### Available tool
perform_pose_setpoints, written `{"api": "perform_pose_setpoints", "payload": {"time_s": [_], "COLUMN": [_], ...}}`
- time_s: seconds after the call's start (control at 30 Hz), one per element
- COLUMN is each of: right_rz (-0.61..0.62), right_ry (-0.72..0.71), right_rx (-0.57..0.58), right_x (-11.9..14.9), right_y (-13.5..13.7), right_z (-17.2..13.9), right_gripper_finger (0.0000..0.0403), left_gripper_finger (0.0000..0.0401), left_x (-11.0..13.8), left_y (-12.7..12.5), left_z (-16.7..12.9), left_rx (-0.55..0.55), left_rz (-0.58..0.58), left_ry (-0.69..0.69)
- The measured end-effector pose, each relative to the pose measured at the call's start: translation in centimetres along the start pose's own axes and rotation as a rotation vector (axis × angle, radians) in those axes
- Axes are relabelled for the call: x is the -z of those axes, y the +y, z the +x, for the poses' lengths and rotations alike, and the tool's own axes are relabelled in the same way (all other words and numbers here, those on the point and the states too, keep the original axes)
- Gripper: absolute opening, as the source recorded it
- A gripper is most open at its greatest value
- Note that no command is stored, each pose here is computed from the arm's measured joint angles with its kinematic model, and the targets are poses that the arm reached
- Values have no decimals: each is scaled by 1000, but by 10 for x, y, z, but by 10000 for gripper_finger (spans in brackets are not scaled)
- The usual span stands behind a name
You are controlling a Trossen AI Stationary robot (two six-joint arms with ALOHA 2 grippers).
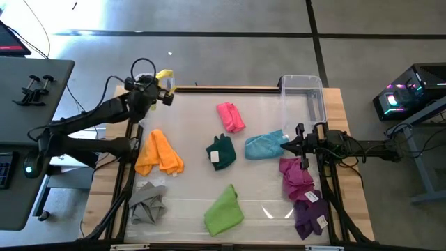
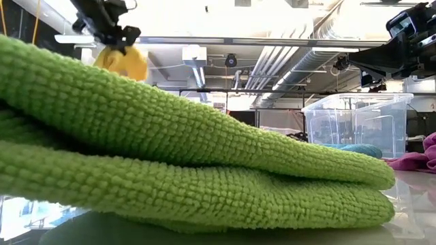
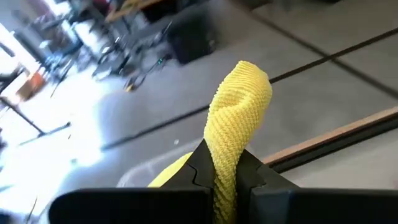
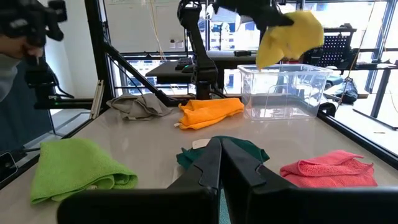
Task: Sort towels by color in basket
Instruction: Put the yellow towel into the left transparent bin, then put the dark green towel into the right transparent bin
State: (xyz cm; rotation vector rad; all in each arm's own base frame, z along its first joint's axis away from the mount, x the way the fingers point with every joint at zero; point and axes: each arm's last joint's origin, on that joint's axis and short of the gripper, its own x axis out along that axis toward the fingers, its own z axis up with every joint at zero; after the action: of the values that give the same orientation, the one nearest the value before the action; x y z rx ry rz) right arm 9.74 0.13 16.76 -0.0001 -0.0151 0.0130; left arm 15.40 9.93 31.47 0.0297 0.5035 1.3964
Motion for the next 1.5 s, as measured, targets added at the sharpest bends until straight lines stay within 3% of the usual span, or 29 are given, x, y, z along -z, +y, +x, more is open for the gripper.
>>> {"api": "perform_pose_setpoints", "payload": {"time_s": [0.33, 0.5, 0.83, 1.0, 1.13, 1.27, 1.37, 1.5], "right_rz": [0, 0, 0, 0, 0, 0, 0, 0], "right_ry": [0, 0, 0, 0, 0, 0, 0, 0], "right_rx": [0, 0, 0, 0, 0, 0, 0, 0], "right_x": [0, 0, 0, 0, 0, 0, 0, 0], "right_y": [0, 0, 0, 0, 0, 0, 0, 0], "right_z": [0, 0, 0, 0, 0, 0, 0, 0], "right_gripper_finger": [0, 0, 0, 0, 0, 0, 0, 0], "left_gripper_finger": [7, 32, 131, 154, 156, 156, 156, 156], "left_x": [35, 43, 45, 41, 31, 3, -17, -33], "left_y": [3, 6, 4, 1, 4, 5, 0, -16], "left_z": [26, 29, 30, 30, 27, 14, 2, -13], "left_rx": [-27, -41, -40, 78, 93, 242, 437, 744], "left_rz": [-186, -129, -106, -38, -27, -93, -126, -80], "left_ry": [166, 215, 239, 248, 231, 169, 98, -58]}}
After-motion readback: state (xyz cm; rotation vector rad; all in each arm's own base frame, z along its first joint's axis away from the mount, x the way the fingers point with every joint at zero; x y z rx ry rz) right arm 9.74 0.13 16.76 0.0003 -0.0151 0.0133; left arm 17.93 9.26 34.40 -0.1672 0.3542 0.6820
